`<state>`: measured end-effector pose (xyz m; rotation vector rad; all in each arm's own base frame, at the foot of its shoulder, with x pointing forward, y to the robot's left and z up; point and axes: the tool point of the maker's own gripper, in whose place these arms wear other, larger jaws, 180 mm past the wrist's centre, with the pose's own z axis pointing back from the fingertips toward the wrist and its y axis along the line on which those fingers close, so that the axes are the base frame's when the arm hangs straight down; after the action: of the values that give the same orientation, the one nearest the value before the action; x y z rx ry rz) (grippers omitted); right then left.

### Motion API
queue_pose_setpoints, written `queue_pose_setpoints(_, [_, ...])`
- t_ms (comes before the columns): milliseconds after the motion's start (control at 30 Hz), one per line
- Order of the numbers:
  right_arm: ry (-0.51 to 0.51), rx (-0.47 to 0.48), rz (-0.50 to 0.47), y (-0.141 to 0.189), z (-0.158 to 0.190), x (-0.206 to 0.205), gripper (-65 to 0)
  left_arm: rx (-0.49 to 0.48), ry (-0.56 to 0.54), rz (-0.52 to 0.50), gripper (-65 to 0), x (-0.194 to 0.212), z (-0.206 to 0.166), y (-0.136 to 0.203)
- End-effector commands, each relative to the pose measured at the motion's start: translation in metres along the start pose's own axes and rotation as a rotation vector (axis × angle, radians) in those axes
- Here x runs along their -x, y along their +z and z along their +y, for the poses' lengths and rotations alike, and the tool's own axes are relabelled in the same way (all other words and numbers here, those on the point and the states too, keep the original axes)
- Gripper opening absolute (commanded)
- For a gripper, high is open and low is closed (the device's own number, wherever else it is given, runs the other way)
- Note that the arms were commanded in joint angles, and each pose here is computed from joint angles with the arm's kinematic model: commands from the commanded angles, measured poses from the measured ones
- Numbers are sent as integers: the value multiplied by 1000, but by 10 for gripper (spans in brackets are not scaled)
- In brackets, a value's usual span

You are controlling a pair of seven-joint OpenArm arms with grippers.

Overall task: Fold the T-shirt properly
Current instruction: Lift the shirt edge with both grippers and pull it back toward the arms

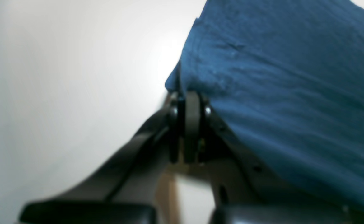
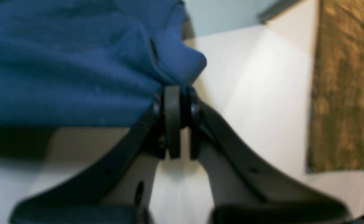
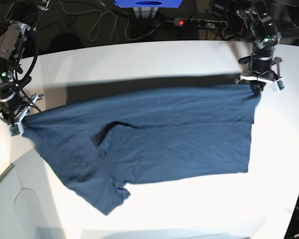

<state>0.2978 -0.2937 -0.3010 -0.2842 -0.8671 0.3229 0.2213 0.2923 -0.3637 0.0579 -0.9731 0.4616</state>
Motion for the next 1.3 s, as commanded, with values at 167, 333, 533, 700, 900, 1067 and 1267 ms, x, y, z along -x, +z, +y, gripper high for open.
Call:
queue_pose_setpoints(167, [0,64,-163,25,-9,-46,-648,-55,36,-54,-650,-11,19,8])
queue_pose_setpoints(333, [-14,36,-98,20,-1,-19,-648,-59,34,-46,-650,-8,20,9])
queue_pose_setpoints(533, [-21,4,-14,17,7,13,-648,-67,21,-6,-650,6,25,16])
queue_pose_setpoints(700, [-16,-15,36,20,14,33,-649,-89,26,52,-650,30,32,28])
queue_pose_setpoints(900, [-37,0,99,29,11,58,-649,-116,5,120,-650,55,45,46])
queue_pose_setpoints(1067, [-47,-24,189,38,20,95,-649,-124,5,122,-650,56,48,48])
queue_pose_setpoints(1267, [-98,-86,313,43,43,146,-649,-122,2,121,-650,55,48,47])
